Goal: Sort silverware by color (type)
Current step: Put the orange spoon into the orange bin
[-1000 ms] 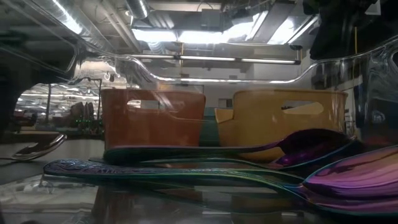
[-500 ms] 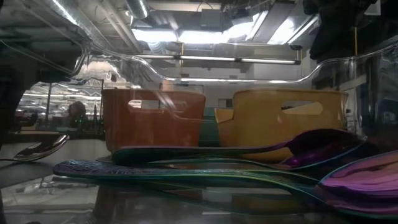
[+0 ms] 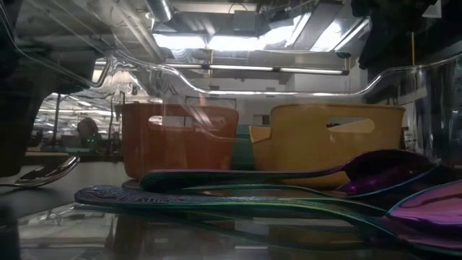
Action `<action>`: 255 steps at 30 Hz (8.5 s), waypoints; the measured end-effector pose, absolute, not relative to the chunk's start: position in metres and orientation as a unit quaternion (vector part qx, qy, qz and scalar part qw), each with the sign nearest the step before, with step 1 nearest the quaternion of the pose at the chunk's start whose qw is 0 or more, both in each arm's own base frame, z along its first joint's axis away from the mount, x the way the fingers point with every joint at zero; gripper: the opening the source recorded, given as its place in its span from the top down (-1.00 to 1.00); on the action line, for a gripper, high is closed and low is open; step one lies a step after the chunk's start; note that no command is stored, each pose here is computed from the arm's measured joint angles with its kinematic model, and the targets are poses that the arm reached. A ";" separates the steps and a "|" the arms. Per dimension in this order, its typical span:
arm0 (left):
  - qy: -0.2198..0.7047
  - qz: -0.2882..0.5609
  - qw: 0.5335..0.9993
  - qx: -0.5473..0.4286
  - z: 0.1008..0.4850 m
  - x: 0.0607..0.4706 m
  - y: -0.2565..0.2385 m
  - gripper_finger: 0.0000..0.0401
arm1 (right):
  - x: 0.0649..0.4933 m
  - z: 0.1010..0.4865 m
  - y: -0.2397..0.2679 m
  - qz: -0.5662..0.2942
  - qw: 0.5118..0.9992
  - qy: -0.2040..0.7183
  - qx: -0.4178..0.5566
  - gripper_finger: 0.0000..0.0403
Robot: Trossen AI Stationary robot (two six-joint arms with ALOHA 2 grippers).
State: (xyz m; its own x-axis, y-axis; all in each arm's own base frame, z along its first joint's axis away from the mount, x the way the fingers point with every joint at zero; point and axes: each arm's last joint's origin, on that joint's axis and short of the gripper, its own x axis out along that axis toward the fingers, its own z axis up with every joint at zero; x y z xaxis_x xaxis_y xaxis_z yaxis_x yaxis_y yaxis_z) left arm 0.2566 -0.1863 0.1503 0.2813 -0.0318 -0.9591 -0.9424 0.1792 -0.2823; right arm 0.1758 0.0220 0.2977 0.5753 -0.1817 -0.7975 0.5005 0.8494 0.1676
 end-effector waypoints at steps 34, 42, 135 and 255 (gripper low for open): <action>0.499 0.388 0.593 -0.498 0.137 0.257 -0.186 0.97 | 0.176 0.298 0.022 -0.197 0.867 0.417 0.191 0.68; 0.494 0.384 0.601 -0.498 0.143 0.255 -0.184 0.99 | 0.176 0.298 0.022 -0.197 0.867 0.417 0.191 0.68; 0.439 0.305 0.797 -0.282 0.151 0.337 -0.019 0.91 | 0.176 0.298 0.022 -0.190 0.869 0.420 0.180 0.68; 0.311 0.248 0.880 -0.259 0.226 0.323 -0.039 0.54 | 0.122 0.166 0.101 0.050 0.708 0.704 0.008 0.68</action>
State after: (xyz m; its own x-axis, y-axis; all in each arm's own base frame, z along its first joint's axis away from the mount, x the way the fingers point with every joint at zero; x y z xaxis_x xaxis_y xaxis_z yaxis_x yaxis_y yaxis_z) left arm 0.3233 -0.0386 0.2256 0.6845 0.2753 -0.6751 -0.5968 0.7434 -0.3019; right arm 0.1225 0.1014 0.1662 0.0030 0.0822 -0.9966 -0.0590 0.9949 0.0818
